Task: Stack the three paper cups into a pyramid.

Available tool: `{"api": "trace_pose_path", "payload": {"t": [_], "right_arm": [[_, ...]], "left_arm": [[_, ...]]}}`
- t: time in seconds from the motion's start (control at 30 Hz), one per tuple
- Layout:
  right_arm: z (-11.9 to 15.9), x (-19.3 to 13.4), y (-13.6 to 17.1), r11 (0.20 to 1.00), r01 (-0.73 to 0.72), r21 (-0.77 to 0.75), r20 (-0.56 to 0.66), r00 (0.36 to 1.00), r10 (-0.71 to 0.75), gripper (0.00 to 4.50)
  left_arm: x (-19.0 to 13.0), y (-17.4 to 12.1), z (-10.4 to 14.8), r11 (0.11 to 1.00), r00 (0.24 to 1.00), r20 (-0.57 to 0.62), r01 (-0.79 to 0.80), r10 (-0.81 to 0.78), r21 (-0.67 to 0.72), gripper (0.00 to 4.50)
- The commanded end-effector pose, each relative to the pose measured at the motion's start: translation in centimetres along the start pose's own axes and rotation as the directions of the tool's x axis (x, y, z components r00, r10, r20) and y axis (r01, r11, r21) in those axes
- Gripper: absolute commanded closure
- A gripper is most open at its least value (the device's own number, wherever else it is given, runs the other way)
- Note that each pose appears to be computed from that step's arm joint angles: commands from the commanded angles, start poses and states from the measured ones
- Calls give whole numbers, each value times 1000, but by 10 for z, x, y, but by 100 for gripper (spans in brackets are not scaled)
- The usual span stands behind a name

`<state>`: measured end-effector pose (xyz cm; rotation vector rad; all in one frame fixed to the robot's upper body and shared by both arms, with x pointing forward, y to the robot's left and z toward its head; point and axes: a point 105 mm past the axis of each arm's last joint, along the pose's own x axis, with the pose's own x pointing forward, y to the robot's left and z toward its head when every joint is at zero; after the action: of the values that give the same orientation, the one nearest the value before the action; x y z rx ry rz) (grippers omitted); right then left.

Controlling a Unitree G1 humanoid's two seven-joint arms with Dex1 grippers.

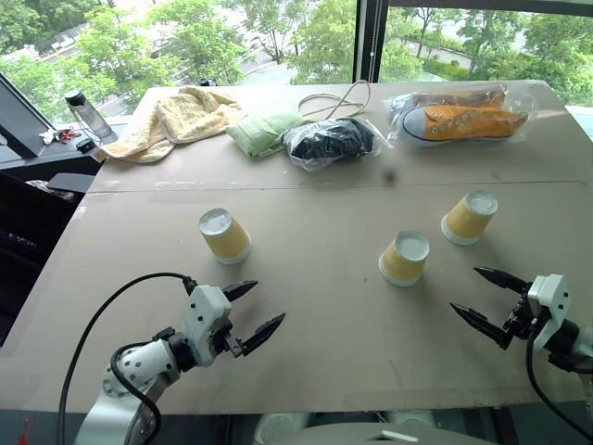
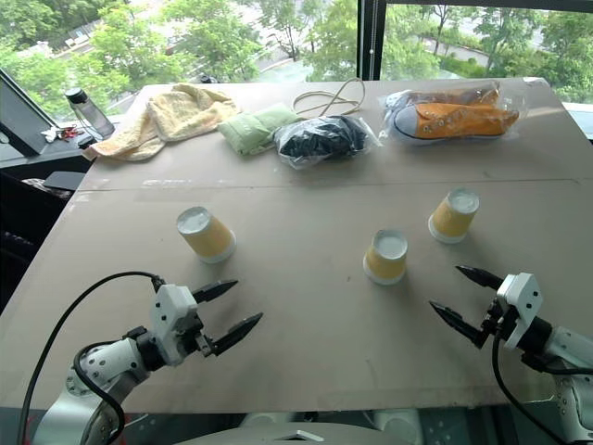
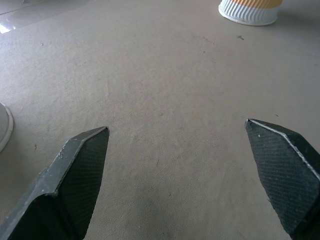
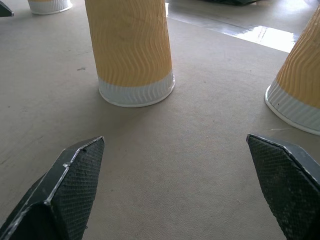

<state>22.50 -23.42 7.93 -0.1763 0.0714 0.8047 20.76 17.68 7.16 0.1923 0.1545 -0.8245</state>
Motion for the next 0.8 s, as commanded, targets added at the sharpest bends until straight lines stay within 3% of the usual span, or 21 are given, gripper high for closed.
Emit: {"api": "trace_pose_path", "payload": {"t": [0.03, 0.63, 0.8], "right_arm": [[3, -1, 0, 1000, -13, -10, -9, 1000, 13, 0], [11, 7, 1, 999, -38, -15, -11, 999, 38, 0], [34, 28, 12, 994, -103, -40, 76, 991, 106, 0]], "left_arm": [[-3, -2, 3, 999, 1000, 15, 7, -8, 33, 3], [-12, -2, 0, 999, 999, 16, 30, -31, 39, 3], [-10, -13, 26, 987, 980, 119, 159, -160, 15, 3]]}}
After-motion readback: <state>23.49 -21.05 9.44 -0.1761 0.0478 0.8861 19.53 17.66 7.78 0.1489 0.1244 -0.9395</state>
